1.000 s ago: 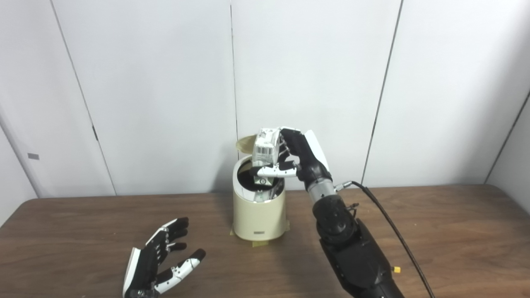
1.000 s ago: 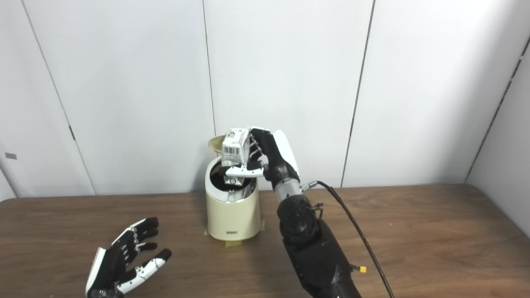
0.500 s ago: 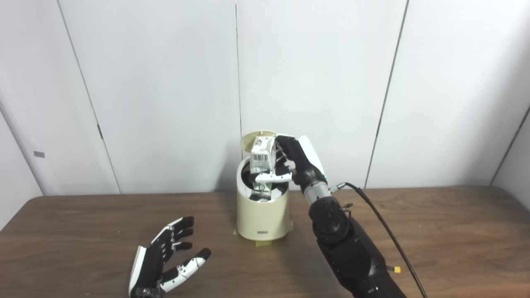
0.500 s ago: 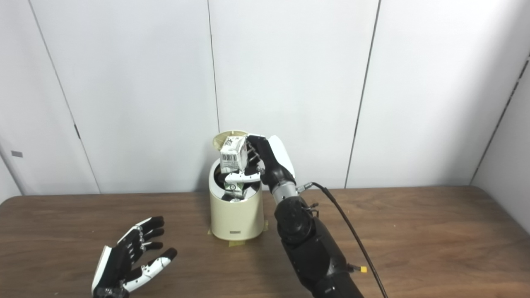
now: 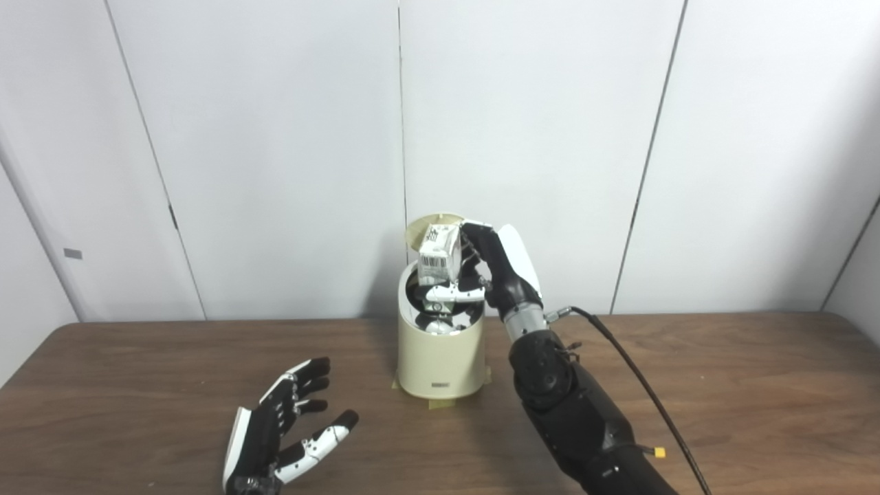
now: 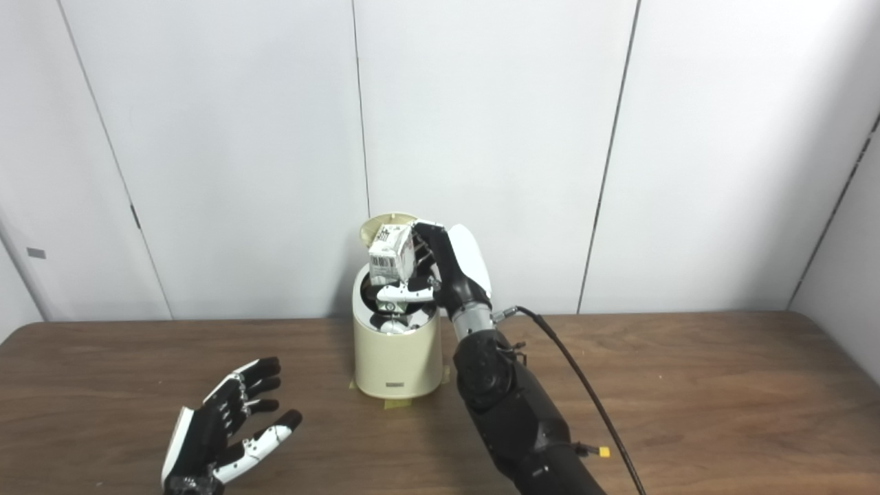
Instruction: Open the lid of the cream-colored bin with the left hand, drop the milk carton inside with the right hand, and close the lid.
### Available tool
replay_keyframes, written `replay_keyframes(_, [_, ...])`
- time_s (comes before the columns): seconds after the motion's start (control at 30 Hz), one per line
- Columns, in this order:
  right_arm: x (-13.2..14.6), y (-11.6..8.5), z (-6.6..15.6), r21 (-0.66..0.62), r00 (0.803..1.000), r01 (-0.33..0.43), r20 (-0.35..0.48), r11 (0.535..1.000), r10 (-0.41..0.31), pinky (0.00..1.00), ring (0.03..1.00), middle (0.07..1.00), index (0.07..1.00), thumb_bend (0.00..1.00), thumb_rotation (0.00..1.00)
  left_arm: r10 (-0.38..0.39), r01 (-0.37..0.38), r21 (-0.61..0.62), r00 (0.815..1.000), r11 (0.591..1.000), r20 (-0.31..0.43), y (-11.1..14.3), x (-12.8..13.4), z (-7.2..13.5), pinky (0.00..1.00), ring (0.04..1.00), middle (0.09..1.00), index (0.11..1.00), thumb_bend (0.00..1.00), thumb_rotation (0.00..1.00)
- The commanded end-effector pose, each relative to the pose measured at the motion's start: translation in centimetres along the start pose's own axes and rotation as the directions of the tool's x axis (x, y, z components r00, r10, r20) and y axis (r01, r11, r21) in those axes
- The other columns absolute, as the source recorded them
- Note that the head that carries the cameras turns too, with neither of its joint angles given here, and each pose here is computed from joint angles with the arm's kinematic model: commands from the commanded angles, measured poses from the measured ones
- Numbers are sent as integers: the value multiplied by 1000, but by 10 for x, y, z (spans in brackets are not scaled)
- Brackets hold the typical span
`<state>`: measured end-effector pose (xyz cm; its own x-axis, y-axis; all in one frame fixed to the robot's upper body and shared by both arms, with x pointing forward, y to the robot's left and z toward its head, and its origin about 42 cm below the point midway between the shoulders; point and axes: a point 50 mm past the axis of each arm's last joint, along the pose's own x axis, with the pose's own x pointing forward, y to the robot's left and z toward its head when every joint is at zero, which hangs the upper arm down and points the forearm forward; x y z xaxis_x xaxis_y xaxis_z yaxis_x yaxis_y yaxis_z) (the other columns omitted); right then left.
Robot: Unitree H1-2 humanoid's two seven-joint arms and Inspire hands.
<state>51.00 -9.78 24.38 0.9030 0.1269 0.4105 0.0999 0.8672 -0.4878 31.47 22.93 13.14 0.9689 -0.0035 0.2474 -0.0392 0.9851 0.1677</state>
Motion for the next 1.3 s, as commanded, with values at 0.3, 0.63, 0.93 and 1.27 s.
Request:
replay_keyframes(0.3, [24, -5, 20, -14, 994, 65, 84, 998, -63, 366, 401, 490, 540, 497, 0, 6, -6, -11, 999, 1000, 32, -2, 0, 5, 686, 787, 808, 784, 696, 191])
replay_keyframes(0.63, [13, -6, 7, -81, 994, 33, 109, 996, -24, 390, 416, 479, 508, 502, 0, 8, -7, -10, 999, 1000, 35, -1, -1, 9, 689, 787, 808, 781, 697, 182])
replay_keyframes(0.93, [7, -17, -3, -120, 982, -26, 181, 992, 47, 369, 425, 482, 502, 502, 0, 8, -8, -10, 1000, 1000, 22, -2, 0, 11, 672, 784, 807, 782, 713, 191])
replay_keyframes(1.27, [2, -26, -13, -230, 971, -176, 119, 957, 207, 490, 598, 634, 584, 684, 42, 7, -7, -4, 1000, 1000, 23, -1, 2, 12, 675, 785, 806, 779, 712, 195])
